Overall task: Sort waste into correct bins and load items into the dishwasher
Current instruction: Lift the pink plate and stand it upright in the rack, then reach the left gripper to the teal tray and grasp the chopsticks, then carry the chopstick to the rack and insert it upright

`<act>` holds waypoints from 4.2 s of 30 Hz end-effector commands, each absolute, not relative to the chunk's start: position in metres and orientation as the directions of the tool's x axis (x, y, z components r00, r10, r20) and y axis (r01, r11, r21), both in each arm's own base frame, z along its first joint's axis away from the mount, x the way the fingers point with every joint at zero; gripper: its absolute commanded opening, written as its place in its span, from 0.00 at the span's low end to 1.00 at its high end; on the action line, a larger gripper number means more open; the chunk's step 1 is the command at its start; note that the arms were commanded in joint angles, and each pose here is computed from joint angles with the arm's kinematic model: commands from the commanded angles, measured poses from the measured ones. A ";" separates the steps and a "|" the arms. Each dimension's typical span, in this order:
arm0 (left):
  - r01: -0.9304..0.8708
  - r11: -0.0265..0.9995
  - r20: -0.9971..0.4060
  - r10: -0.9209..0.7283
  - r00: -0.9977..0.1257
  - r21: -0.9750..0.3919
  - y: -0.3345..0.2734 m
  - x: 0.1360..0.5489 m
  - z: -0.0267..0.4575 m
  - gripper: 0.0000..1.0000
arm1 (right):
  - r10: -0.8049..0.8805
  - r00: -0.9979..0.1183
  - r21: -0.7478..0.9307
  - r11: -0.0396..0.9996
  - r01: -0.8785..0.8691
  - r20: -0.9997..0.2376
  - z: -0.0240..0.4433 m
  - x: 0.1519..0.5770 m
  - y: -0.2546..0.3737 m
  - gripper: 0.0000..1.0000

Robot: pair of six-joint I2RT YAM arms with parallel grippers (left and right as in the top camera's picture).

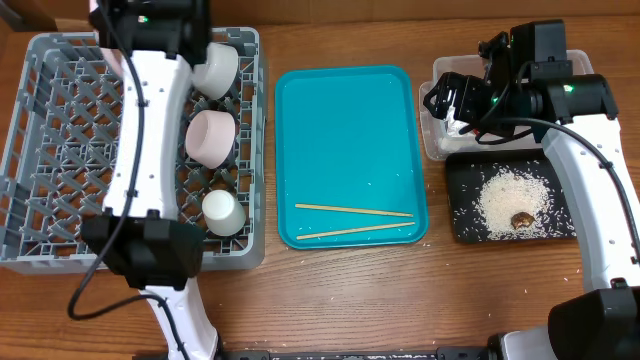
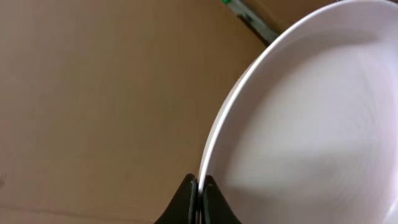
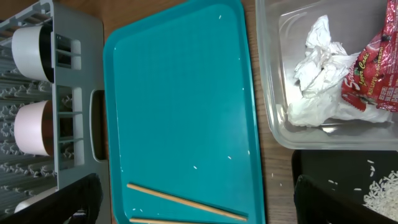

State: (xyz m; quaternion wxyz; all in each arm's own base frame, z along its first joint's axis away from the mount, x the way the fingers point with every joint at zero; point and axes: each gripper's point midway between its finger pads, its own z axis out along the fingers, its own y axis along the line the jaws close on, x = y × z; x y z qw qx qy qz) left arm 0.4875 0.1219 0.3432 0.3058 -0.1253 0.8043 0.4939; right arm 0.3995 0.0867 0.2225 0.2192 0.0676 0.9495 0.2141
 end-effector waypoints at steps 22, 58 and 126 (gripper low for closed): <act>-0.117 0.798 -0.368 0.139 -0.919 0.592 0.108 0.548 0.163 1.00 | 0.220 -0.887 0.436 0.900 0.024 -0.406 0.229 0.401 0.088 1.00; 0.881 0.419 -0.172 0.872 -0.457 -0.218 -0.240 0.363 0.119 0.92 | 0.220 -0.887 0.436 0.900 0.024 -0.406 0.229 0.401 0.088 1.00; 0.056 0.998 -0.483 0.064 -0.874 0.030 -0.167 0.512 0.186 0.04 | 0.220 -0.887 0.436 0.900 0.024 -0.406 0.229 0.401 0.088 1.00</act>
